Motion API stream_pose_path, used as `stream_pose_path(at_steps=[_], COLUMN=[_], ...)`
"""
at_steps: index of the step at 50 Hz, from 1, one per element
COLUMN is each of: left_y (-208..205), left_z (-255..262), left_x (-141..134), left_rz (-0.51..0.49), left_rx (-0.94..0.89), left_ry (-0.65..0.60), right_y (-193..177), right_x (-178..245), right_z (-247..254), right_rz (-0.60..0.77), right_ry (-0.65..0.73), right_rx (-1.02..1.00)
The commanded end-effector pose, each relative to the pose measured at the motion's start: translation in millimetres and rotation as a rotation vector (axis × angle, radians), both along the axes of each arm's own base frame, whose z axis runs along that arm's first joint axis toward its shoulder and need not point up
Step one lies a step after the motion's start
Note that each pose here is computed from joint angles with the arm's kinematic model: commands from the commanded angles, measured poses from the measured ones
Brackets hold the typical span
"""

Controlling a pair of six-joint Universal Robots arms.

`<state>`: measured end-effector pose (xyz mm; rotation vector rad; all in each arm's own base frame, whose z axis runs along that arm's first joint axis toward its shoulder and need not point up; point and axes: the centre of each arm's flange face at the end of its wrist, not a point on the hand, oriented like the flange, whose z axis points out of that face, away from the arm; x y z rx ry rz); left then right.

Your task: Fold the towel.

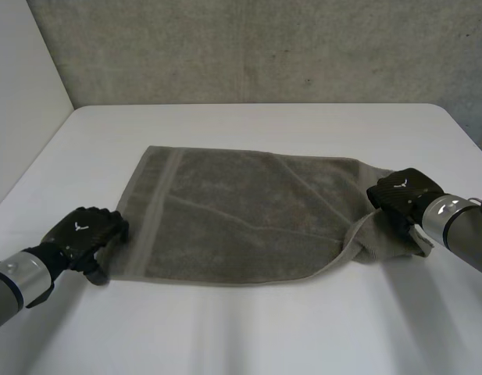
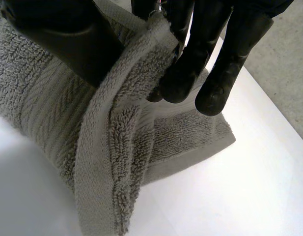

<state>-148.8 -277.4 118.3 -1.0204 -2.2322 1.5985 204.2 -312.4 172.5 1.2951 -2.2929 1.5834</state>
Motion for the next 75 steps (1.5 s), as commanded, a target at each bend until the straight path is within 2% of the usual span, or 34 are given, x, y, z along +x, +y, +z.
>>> stream_pose_path(at_steps=[1, 21, 37, 42, 52, 59, 64, 71, 75], left_y=[-5, -13, -17, -18, -17, -5, 6, 13, 15], left_z=[-4, -7, 0, 11, 53, 83, 106, 113, 111], left_x=[-2, -16, -14, -11, 0, 11, 30, 44, 48], left_rz=[-0.005, -0.053, -0.043, -0.016, 0.073, 0.075, 0.076, 0.09, 0.096], left_rx=[-0.005, -0.028, -0.055, -0.06, -0.043, -0.032, 0.0, 0.046, 0.064], left_ry=[0.004, -0.001, -0.001, 0.032, 0.175, 0.218, 0.28, 0.345, 0.367], right_y=[4, 8, 8, 8, 20, 51, 68, 88, 99], right_x=[0, -1, -1, -2, -3, -10, -19, -29, -40], right_z=[-4, -9, -7, -1, 27, 46, 70, 97, 106], right_rz=[0.002, 0.002, 0.002, -0.005, 0.0, 0.039, 0.079, 0.106, 0.126], right_ry=[0.002, 0.005, 0.004, 0.006, 0.001, 0.018, 0.03, 0.035, 0.098], right_rx=[0.017, 0.036, 0.03, 0.016, -0.032, 0.059, 0.039, 0.041, 0.05])
